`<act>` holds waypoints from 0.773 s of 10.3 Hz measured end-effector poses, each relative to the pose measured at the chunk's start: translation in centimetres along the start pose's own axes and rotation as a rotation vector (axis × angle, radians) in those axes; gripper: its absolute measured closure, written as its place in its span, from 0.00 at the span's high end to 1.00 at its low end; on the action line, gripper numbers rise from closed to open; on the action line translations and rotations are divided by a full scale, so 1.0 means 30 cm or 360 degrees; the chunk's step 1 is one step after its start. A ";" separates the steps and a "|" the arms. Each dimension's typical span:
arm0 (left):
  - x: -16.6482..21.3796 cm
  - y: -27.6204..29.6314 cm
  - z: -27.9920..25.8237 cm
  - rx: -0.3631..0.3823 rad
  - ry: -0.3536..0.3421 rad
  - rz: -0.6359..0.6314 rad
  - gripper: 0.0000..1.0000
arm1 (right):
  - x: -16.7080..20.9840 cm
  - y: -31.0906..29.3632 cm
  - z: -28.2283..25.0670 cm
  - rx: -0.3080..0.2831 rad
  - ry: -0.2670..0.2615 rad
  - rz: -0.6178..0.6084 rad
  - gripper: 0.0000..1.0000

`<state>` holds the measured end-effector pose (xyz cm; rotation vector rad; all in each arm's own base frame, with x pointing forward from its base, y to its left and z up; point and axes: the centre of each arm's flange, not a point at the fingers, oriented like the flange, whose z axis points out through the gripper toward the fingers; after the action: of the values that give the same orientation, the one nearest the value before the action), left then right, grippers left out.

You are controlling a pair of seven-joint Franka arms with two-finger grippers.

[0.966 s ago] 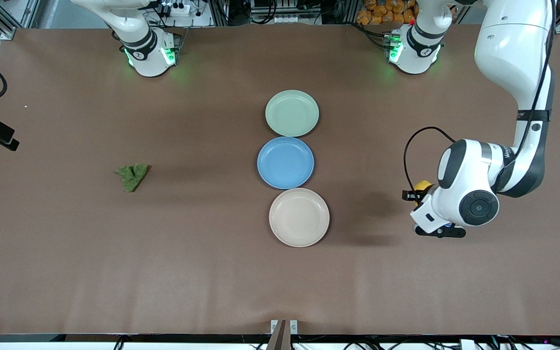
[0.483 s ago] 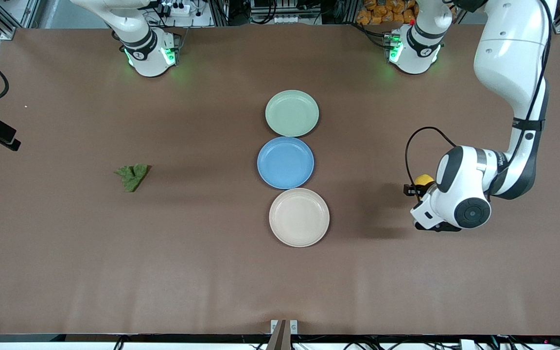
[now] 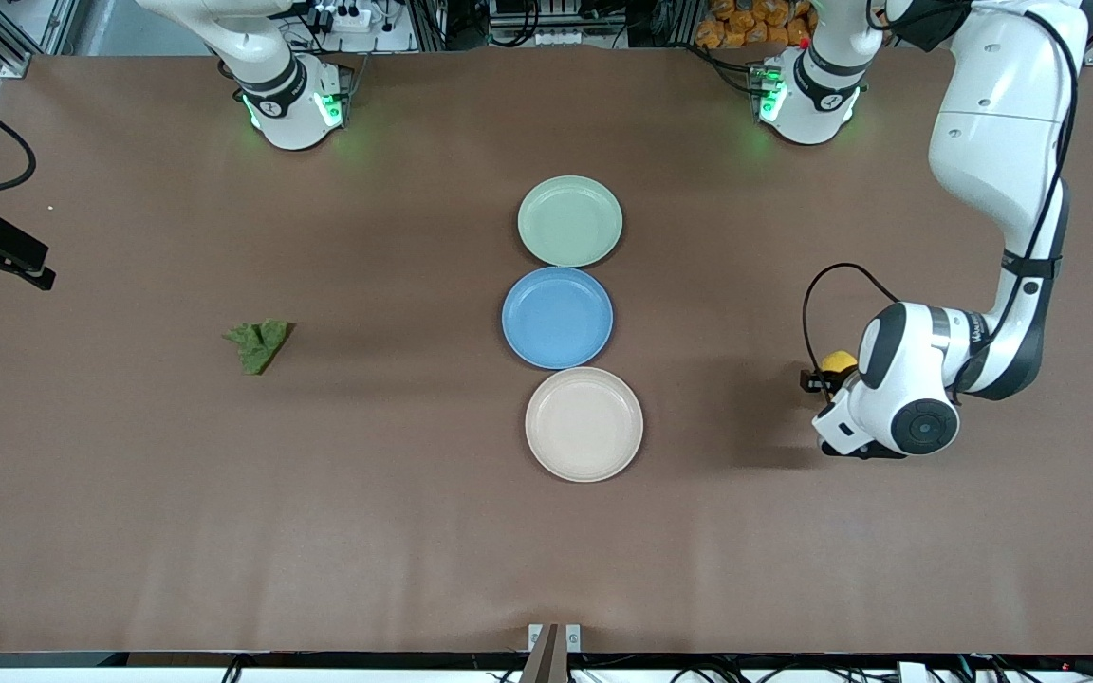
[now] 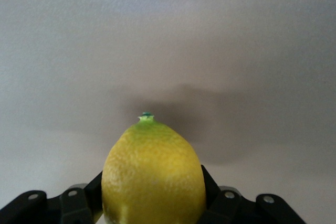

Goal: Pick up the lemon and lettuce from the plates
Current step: 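Lower the lemon toward the table with the left gripper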

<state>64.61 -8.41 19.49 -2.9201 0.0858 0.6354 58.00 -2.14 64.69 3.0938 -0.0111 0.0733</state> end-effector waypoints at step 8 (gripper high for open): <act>0.025 0.010 0.046 -0.0010 0.0014 0.0006 0.77 | -0.007 -0.018 0.003 0.0002 -0.0027 -0.0026 1.00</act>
<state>64.69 -8.50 17.88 -2.9294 0.0905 0.6246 57.81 -1.60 64.57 3.0953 0.0139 0.0467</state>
